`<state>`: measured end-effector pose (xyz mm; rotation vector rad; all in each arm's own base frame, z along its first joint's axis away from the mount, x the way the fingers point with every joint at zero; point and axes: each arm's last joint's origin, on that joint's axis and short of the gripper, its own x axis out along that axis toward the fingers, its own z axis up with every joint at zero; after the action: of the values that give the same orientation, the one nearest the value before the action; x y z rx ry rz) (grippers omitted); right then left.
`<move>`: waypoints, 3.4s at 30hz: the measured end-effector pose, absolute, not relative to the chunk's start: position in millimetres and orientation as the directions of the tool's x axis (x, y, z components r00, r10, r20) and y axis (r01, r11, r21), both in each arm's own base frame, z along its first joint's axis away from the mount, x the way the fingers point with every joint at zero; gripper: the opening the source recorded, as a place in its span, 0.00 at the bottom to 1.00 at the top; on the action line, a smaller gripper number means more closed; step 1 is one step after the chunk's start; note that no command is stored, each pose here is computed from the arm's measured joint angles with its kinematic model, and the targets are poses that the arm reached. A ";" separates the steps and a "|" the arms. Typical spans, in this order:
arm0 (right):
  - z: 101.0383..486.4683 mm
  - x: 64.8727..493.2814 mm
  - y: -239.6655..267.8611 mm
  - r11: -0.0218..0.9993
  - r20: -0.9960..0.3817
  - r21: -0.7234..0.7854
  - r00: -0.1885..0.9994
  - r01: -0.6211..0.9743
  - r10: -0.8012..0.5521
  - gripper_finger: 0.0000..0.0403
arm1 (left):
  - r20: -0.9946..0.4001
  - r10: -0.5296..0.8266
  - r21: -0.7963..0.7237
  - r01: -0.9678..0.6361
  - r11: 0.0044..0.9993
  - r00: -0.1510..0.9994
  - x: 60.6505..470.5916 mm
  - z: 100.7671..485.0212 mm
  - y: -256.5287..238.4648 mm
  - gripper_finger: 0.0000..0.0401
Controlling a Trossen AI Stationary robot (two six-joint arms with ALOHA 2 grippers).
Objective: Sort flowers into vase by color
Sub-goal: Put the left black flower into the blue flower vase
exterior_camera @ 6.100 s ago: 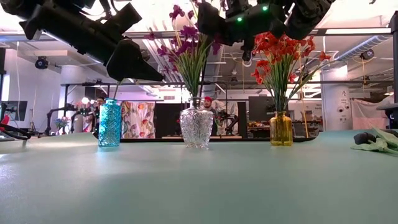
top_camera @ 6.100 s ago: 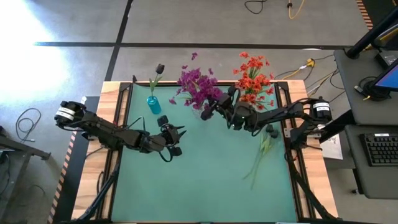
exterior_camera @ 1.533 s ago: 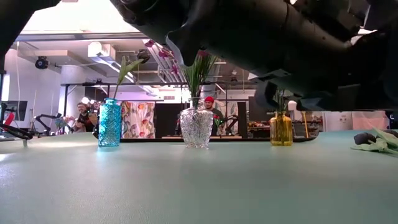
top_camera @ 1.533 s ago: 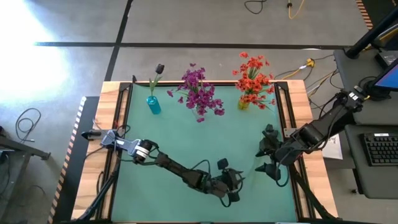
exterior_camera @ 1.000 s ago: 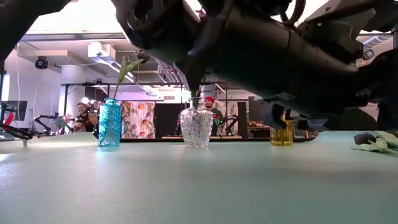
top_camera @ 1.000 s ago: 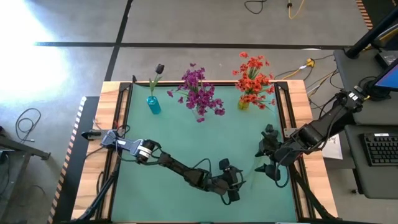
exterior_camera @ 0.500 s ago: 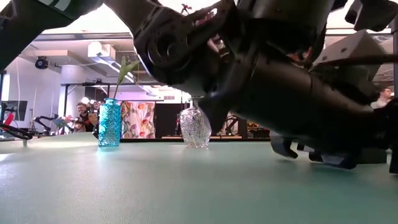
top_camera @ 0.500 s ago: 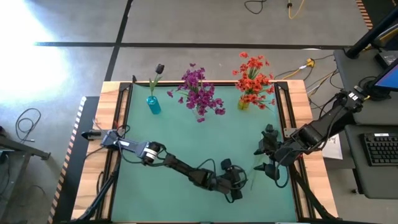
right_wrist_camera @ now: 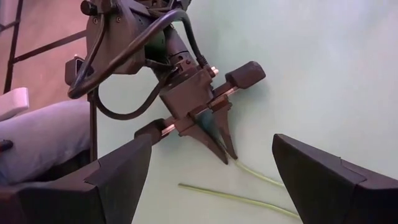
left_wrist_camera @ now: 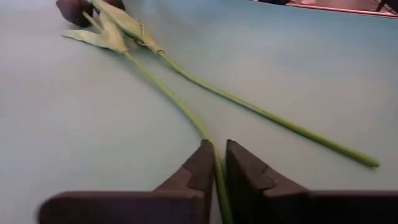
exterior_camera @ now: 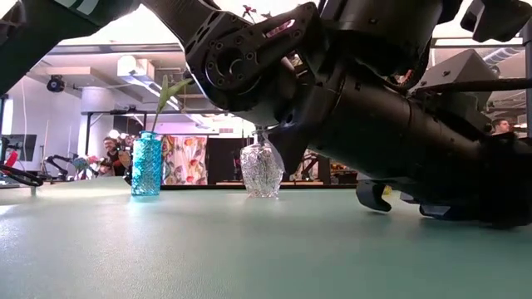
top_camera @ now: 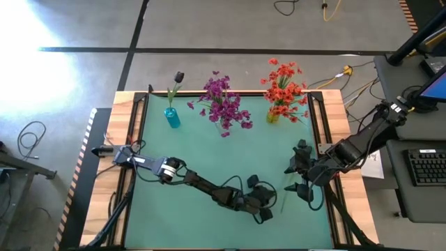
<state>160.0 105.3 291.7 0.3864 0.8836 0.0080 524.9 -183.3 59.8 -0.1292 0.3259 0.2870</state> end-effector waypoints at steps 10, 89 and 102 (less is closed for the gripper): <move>291.7 160.1 105.3 0.931 -0.751 0.332 0.639 0.150 0.165 0.81 | -0.423 0.309 0.024 -0.331 0.943 0.852 518.2 72.7 -182.0 0.00; 293.1 161.4 106.3 0.958 -0.737 0.280 0.653 0.059 0.175 0.81 | -0.496 0.792 0.659 -0.439 0.611 0.356 414.3 189.2 -174.1 0.34; 293.4 161.6 106.4 0.958 -0.735 0.282 0.655 0.059 0.176 0.81 | -0.555 0.620 0.526 -0.344 0.778 0.554 394.2 189.9 -140.6 0.11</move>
<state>161.6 106.4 293.4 0.2939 0.8570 0.0673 394.2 -140.6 189.9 0.3807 0.7981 0.5858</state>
